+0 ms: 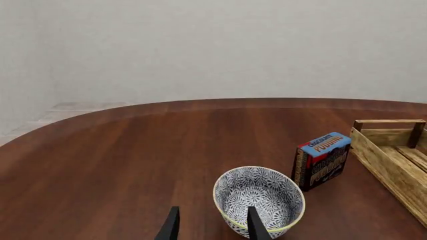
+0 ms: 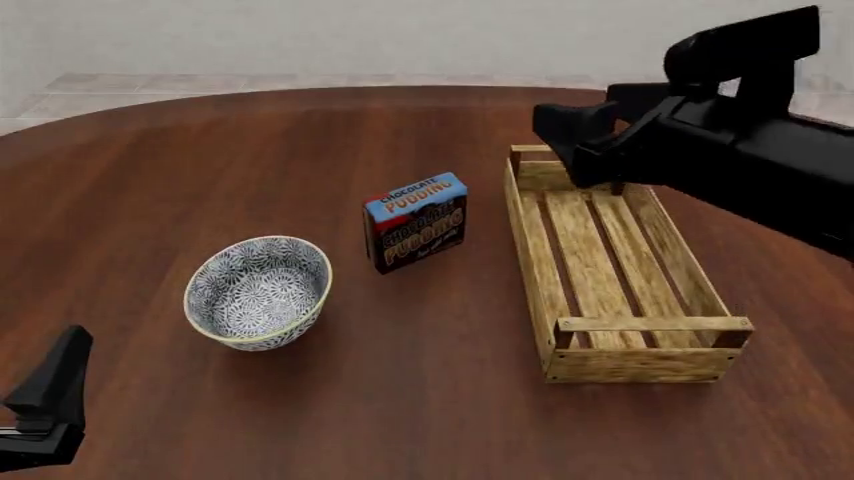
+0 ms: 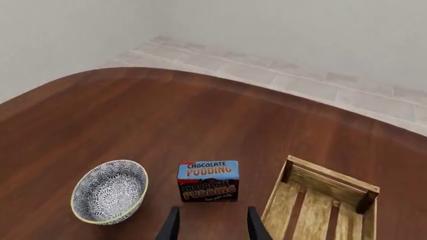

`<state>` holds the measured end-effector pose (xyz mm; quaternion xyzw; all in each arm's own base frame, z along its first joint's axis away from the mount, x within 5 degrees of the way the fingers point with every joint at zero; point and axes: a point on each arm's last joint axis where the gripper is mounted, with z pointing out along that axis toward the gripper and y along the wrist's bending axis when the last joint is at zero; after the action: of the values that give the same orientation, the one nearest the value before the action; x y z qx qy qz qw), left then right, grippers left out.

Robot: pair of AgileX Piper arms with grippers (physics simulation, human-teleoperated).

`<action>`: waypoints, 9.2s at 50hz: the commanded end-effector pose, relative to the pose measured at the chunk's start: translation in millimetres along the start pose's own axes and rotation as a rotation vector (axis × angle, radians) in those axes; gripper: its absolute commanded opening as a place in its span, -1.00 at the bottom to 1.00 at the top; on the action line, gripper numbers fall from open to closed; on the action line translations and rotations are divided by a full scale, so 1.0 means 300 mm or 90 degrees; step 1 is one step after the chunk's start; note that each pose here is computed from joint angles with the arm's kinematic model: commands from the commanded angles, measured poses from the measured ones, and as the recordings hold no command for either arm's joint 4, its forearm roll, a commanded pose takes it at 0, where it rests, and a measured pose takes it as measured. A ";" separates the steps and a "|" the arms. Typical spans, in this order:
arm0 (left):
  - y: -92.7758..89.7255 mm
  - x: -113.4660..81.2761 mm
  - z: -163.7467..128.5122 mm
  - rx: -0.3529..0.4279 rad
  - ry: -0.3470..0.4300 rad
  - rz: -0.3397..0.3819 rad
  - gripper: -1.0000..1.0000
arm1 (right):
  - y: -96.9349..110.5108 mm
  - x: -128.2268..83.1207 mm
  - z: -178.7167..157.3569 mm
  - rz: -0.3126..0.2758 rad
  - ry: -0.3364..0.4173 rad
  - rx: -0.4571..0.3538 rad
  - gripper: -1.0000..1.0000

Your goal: Pick up the bowl on the left and put it in the tray.

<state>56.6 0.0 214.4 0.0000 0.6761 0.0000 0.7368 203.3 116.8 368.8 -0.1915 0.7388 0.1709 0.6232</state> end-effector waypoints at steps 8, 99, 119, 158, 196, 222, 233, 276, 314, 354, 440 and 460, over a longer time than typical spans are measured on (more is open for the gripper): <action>0.000 0.000 0.000 0.000 0.000 0.000 1.00 | 0.083 0.023 0.155 0.024 0.045 -0.054 1.00; 0.000 0.000 0.000 0.000 0.000 0.000 1.00 | 0.350 0.131 0.549 0.043 0.156 -0.149 1.00; 0.000 0.000 0.000 0.000 0.000 0.000 1.00 | 0.375 0.195 0.644 0.065 0.184 -0.144 1.00; 0.000 0.000 0.000 0.000 0.000 0.000 1.00 | 0.427 0.369 0.788 0.058 0.255 -0.141 1.00; 0.000 0.000 0.000 0.000 0.000 0.000 1.00 | 0.469 0.485 0.815 0.076 0.284 -0.146 1.00; 0.000 0.000 0.000 0.000 0.000 0.000 1.00 | 0.493 0.553 0.801 0.088 0.297 -0.152 1.00; 0.000 0.000 0.000 0.000 0.000 0.000 1.00 | 0.488 0.578 0.795 0.099 0.299 -0.149 1.00; 0.000 0.000 0.000 0.000 0.000 0.000 1.00 | 0.508 0.712 0.843 0.110 0.338 -0.141 1.00; 0.000 0.000 0.000 0.000 0.000 0.000 1.00 | 0.463 0.600 0.744 0.100 0.277 -0.152 -1.00; 0.000 0.000 0.000 0.000 0.000 0.000 1.00 | 0.439 0.464 0.618 0.092 0.235 -0.166 -1.00; 0.000 0.000 0.000 0.000 0.000 0.000 1.00 | 0.298 0.246 0.455 0.089 0.165 -0.134 -1.00; 0.000 0.000 0.000 0.000 0.000 0.000 1.00 | 0.268 0.201 0.415 0.098 0.148 -0.124 -1.00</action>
<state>56.6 0.0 214.4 0.0000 0.6761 0.0000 0.7368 261.8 250.7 279.4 -0.2348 0.7988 0.2555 0.4914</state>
